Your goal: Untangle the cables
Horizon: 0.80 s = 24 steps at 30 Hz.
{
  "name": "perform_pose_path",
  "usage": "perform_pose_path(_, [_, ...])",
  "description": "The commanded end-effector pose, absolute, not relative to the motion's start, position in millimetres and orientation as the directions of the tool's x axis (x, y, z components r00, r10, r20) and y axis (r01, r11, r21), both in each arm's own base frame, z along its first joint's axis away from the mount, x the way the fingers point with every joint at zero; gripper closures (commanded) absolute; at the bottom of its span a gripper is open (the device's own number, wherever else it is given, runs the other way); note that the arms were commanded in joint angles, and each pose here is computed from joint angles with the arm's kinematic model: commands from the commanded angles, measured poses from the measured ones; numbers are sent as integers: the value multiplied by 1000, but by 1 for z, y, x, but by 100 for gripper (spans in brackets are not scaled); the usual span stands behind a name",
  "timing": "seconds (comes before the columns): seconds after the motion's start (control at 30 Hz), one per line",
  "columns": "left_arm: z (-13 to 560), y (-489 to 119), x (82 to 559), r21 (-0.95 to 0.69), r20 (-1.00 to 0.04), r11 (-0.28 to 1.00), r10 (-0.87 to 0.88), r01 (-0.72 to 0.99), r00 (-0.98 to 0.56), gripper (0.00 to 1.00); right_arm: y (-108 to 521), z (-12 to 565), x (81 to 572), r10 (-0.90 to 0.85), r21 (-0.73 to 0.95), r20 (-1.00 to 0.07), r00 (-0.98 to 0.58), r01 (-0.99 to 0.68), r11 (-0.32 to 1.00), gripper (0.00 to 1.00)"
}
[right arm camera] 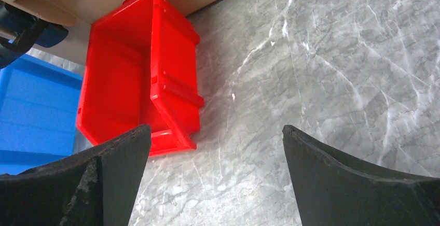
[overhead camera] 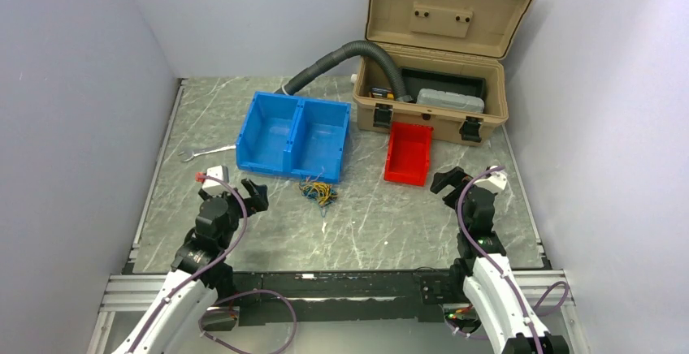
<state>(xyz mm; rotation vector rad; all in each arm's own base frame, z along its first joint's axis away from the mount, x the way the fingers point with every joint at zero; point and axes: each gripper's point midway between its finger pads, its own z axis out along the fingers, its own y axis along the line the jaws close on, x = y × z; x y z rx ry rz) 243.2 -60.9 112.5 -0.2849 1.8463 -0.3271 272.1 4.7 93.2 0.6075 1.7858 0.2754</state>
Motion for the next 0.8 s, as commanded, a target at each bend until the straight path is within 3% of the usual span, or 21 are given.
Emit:
perform_pose_path(0.0, [131,-64,246,-382,-899,924,-369,8,-234,1,3,116,279,537,501,-834,-126,233,833,0])
perform_pose_path(0.27, [132,-78,247,-368,-908,925,-335,95,-253,0,5,116,280,542,506,-830,-132,230,831,0])
perform_pose_path(0.4, [140,-103,246,-344,-928,902,-284,260,-243,1,4,122,279,546,511,-829,-125,230,828,0])
perform_pose_path(0.57, [141,-114,245,-330,-934,885,-255,328,-249,1,6,124,277,540,510,-834,-118,210,834,0])
perform_pose_path(0.77, [140,-137,243,-316,-938,845,-210,432,-275,2,23,128,278,502,491,-851,-154,102,865,0])
